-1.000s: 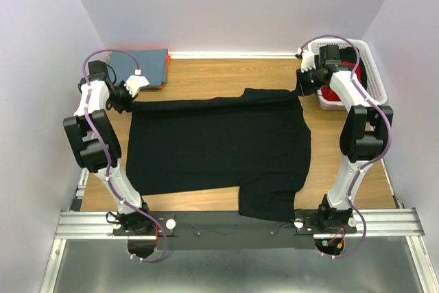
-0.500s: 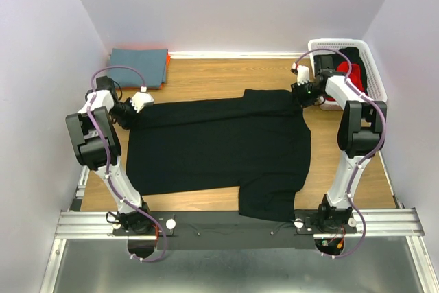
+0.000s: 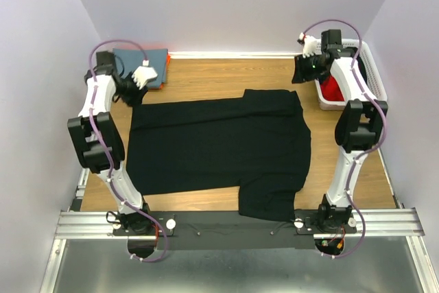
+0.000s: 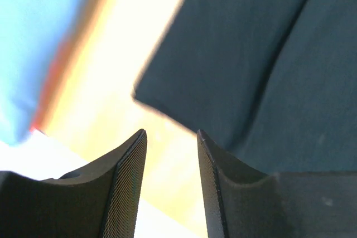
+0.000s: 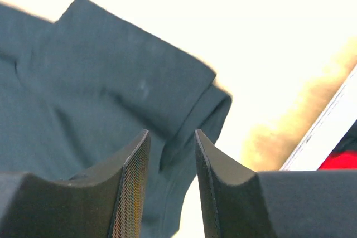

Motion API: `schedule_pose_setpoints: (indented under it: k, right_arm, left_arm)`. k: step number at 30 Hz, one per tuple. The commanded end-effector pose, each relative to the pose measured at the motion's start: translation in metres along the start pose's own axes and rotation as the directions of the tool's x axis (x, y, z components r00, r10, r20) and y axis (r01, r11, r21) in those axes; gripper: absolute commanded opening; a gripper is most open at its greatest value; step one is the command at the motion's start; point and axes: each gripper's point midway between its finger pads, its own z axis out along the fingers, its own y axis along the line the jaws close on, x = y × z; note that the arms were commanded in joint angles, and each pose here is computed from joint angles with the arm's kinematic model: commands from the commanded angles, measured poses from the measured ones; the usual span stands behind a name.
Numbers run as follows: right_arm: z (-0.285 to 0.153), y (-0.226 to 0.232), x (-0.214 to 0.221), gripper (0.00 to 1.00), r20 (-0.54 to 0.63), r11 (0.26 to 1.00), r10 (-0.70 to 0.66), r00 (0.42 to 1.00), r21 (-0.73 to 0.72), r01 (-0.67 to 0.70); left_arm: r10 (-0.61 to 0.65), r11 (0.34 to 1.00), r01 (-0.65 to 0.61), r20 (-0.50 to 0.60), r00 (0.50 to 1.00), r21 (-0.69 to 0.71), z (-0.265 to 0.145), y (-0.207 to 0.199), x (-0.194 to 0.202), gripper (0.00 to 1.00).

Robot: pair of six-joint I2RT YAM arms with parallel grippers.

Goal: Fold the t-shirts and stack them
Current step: Fold the tshirt

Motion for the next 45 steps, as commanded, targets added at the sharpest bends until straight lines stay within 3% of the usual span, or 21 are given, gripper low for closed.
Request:
schedule_pose_setpoints:
  k: [1,3,4,8,10,12,16,22,30,45]
  right_arm:
    - [0.028,-0.014,-0.003,0.45,-0.016,0.991,0.133,0.991,-0.006,-0.133]
    - [0.040,-0.021,-0.001,0.45,-0.028,0.987,0.163,0.986,0.009,-0.162]
    - [0.043,-0.023,-0.003,0.45,-0.022,0.987,0.160,0.987,0.011,-0.160]
    - [0.055,-0.032,-0.004,0.47,-0.025,0.984,0.177,0.984,0.031,-0.176]
    - [0.062,-0.033,0.001,0.47,-0.036,0.983,0.185,0.982,0.025,-0.184]
    - [0.067,-0.033,0.006,0.49,-0.049,0.981,0.195,0.980,0.020,-0.194]
    - [0.077,-0.034,0.010,0.50,-0.054,0.979,0.202,0.978,0.005,-0.202]
    - [0.087,-0.034,0.013,0.47,-0.061,0.975,0.222,0.973,-0.010,-0.223]
    - [0.094,-0.032,0.025,0.40,-0.085,0.972,0.232,0.969,-0.024,-0.235]
    - [0.105,-0.023,0.039,0.40,-0.122,0.972,0.227,0.966,-0.028,-0.232]
  left_arm:
    - [-0.021,0.999,0.015,0.222,0.975,0.028,0.015,-0.006,-0.101,0.52]
    - [-0.037,0.998,0.021,0.304,0.952,0.053,0.030,-0.012,-0.155,0.52]
    - [-0.065,0.997,0.051,0.327,0.943,0.049,0.032,-0.004,-0.164,0.52]
    - [-0.108,0.989,0.048,0.465,0.879,0.140,0.061,-0.031,-0.269,0.53]
    - [-0.199,0.968,0.096,0.477,0.856,0.232,0.089,-0.045,-0.294,0.57]
    - [-0.201,0.962,0.067,0.518,0.831,0.266,0.098,-0.064,-0.332,0.58]
    - [-0.271,0.940,0.105,0.526,0.806,0.323,0.148,-0.098,-0.363,0.59]
    - [-0.395,0.899,0.216,0.492,0.776,0.381,0.198,-0.125,-0.376,0.59]
    - [-0.461,0.882,0.323,0.484,0.744,0.343,0.236,-0.116,-0.374,0.59]
    - [-0.506,0.854,0.403,0.343,0.791,0.330,0.279,-0.151,-0.339,0.52]
